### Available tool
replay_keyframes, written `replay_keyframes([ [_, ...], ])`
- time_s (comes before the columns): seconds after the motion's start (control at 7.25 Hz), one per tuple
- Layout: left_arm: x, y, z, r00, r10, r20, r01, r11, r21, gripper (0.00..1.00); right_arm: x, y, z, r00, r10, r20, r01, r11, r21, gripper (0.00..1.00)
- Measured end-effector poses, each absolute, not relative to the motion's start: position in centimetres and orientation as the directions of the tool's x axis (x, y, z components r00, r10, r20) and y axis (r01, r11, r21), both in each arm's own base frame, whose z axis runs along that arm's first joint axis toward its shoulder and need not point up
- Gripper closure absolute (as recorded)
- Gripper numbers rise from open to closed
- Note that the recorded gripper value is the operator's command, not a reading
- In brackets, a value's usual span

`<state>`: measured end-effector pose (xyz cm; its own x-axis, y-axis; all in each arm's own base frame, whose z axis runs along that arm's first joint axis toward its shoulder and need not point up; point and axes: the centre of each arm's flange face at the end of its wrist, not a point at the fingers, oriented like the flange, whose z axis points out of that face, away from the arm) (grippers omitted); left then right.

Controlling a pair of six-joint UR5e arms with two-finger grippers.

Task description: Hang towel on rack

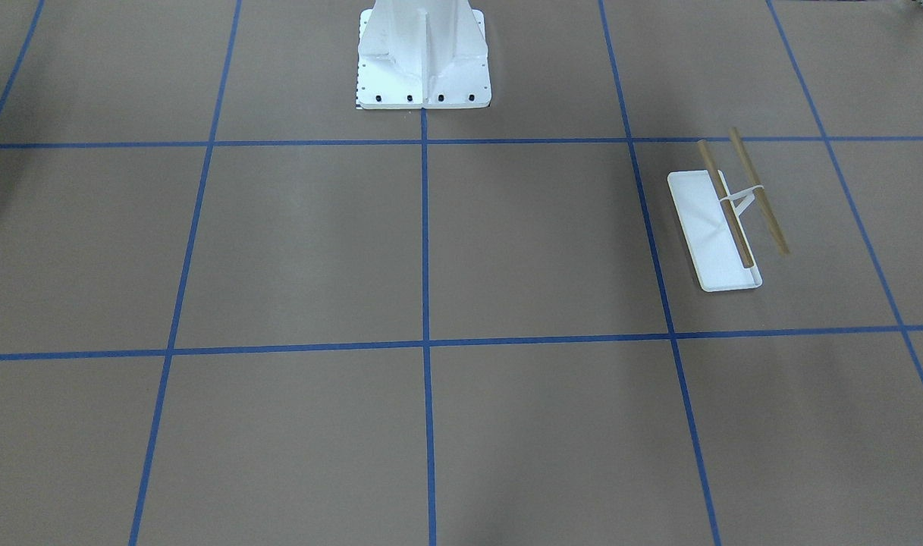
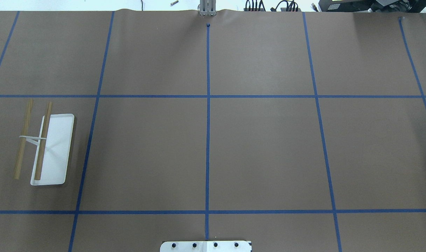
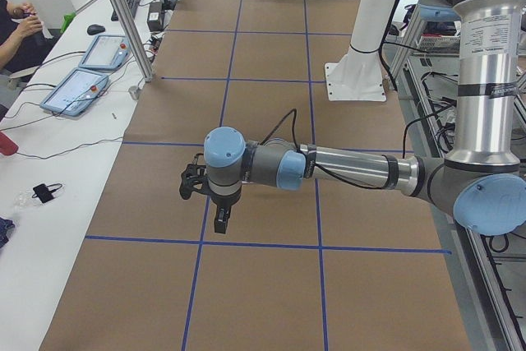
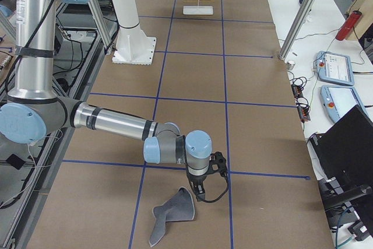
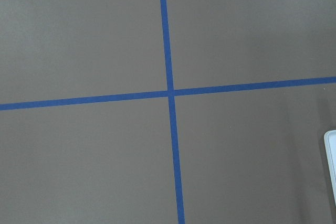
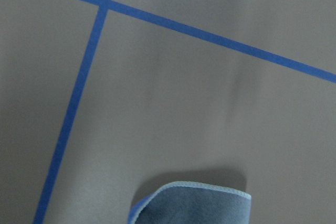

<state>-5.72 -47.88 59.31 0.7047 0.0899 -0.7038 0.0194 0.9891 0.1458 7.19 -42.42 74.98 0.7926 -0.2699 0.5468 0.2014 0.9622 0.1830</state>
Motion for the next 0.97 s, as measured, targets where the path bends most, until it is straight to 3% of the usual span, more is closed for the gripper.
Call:
replay_keyframes([
  [0.97,-5.7,-48.0,58.1,0.699,0.105,-0.708,0.021,0.986,0.167,0.01,4.2,-38.0,83.6,0.732,-0.337,0.592,0.349,0.932,0.098,0.00],
])
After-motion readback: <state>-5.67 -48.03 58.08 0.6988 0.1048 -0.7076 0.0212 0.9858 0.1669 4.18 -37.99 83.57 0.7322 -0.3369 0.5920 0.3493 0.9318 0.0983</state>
